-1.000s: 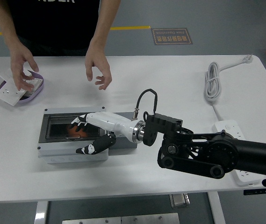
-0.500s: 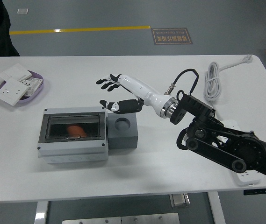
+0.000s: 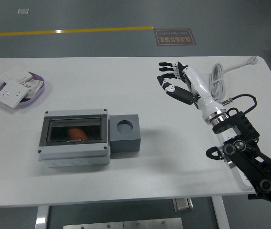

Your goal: Pick up the cylinder from the cube,place it in the box,flap close box

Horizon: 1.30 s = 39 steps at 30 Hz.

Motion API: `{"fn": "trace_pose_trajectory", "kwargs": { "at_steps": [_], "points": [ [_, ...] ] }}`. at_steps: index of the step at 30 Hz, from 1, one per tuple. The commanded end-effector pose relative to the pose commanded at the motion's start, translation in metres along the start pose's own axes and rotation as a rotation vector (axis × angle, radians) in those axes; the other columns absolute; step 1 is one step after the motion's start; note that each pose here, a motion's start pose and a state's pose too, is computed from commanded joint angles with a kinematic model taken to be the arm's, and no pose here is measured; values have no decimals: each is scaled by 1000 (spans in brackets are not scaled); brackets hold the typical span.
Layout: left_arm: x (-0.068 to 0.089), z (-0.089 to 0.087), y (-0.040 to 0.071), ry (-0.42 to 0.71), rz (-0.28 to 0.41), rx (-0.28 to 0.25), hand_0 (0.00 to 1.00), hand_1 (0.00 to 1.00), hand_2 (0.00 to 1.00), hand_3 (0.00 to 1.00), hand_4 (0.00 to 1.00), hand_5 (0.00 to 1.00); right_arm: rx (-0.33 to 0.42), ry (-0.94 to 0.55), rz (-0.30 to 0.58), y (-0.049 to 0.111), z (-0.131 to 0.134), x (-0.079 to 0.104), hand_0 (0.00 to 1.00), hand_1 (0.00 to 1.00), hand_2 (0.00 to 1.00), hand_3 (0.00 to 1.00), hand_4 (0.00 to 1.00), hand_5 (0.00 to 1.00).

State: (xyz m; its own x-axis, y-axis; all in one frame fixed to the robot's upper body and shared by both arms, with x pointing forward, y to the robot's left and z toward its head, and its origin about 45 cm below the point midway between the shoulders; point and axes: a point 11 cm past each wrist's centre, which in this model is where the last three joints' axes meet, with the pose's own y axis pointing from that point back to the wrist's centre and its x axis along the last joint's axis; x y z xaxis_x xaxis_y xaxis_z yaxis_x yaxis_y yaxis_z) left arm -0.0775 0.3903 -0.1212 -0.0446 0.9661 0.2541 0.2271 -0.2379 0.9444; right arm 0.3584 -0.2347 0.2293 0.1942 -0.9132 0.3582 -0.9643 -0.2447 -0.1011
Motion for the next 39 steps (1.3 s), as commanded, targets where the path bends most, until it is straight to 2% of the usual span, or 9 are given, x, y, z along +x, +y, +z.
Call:
{"fn": "trace_pose_trajectory", "kwargs": {
  "at_steps": [6,10,14,15,21,38,39],
  "points": [
    [4,1,0,-14,7,-2,923,852,854,951,2,2,-16,-83,121,15,14,39,723,670,722,722,673,391],
    [7,2,0,-15,11,-3,923,852,854,951,2,2,-10,-122,156,18,18,48,730,673,716,725,708,378],
    [11,2,1,-8,17,-3,923,852,854,951,2,2,-10,-147,160,20,22,46,730,673,716,725,708,378],
    [12,2,1,-5,19,-4,923,852,854,951,2,2,-12,-150,159,20,22,45,740,682,716,744,771,388],
    [18,2,1,8,28,-3,923,852,854,951,2,2,-26,-157,149,20,27,39,752,686,716,750,779,386],
    [20,-3,0,38,30,1,923,852,854,951,2,2,-89,-175,102,24,47,17,757,691,717,740,781,390],
    [19,-3,0,42,28,0,923,852,854,951,2,2,-91,-175,99,24,48,16,756,695,717,744,812,393]
  ]
}}
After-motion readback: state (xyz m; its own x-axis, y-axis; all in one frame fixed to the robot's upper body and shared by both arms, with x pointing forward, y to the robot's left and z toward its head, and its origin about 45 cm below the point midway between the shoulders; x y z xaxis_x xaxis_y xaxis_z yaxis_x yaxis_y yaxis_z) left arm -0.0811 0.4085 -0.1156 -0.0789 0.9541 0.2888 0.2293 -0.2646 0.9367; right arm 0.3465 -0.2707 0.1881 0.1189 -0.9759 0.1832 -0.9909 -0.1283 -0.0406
